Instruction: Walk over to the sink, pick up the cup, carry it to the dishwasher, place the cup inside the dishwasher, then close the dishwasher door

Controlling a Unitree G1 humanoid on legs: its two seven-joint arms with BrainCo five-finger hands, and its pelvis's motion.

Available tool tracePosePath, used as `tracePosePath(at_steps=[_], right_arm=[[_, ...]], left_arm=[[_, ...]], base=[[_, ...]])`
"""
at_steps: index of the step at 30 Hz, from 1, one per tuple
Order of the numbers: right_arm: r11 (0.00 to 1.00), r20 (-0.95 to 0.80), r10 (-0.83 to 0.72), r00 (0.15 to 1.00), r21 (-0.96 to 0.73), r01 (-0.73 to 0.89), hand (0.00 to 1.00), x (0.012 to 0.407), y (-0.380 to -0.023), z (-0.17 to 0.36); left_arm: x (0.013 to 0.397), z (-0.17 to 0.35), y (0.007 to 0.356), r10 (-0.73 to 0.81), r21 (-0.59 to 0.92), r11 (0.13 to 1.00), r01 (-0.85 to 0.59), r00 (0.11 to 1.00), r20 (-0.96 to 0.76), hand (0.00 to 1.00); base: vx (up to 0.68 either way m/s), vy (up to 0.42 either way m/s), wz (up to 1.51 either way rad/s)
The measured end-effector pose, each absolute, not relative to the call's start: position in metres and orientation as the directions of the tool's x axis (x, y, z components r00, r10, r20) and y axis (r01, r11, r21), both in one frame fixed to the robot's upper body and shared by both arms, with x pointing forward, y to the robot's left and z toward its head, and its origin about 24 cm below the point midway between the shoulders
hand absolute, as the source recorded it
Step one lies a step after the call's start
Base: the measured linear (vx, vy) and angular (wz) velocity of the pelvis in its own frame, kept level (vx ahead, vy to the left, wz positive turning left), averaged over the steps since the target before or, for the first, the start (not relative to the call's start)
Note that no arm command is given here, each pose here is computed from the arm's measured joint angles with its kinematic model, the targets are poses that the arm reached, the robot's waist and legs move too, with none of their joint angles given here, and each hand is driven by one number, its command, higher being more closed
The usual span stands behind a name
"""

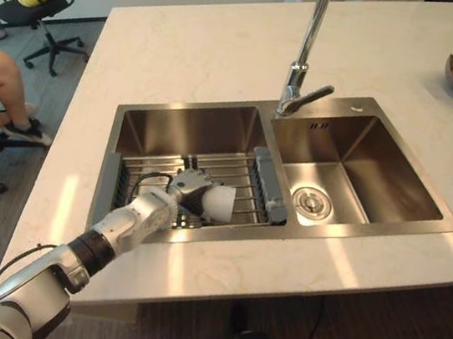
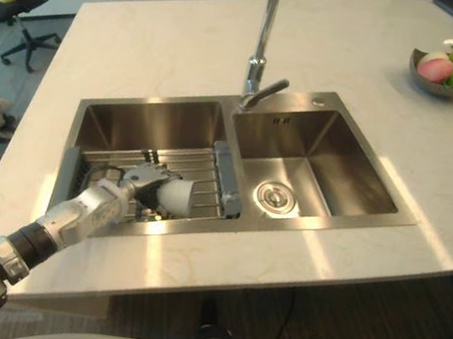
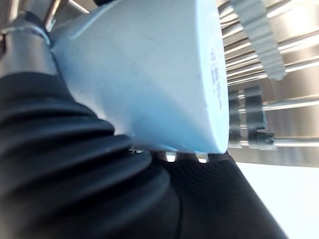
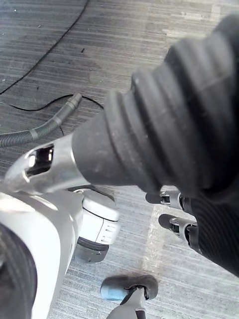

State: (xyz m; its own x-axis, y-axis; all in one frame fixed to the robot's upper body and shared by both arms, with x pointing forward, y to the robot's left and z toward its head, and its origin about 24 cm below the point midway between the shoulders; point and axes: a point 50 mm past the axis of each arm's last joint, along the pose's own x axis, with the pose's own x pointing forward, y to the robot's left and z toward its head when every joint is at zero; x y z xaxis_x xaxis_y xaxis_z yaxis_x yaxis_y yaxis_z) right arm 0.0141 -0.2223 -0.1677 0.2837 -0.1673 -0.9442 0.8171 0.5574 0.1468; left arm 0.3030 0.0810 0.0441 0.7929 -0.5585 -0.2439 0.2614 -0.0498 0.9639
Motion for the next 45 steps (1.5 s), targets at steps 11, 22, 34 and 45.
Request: tracePosePath(at_steps=[11, 22, 34, 45], right_arm=[[0.569, -0.938, -0.173, 0.300, 0.153, 0.808, 0.00, 0.020, -0.225, -0.167], [0.461, -0.923, -0.188, 0.334, 0.218, 0.860, 0.00, 0.027, -0.235, -0.162], [0.444, -0.925, -0.226, 0.304, 0.180, 0.878, 0.00, 0.019, -0.238, -0.162], [0.624, -0.916, -0.235, 0.325, 0.114, 0.773, 0.00, 0.020, -0.239, -0.162]], left_arm=[[0.310, 0.044, 0.108, -0.393, 0.845, 0.466, 0.263, 0.917, -0.069, 1.00], [0.299, 0.129, 0.243, 0.161, 0.358, 0.884, -0.300, 0.915, 0.369, 1.00], [0.253, 0.134, 0.304, 0.492, -0.395, 0.848, -0.352, 0.801, 0.341, 1.00], [0.228, 0.106, 0.284, 0.532, -0.552, 0.769, -0.323, 0.802, 0.272, 1.00]], base=[[-0.02, 0.001, 0.04], [-0.02, 0.001, 0.19], [-0.02, 0.021, 0.17], [0.00, 0.049, 0.32]])
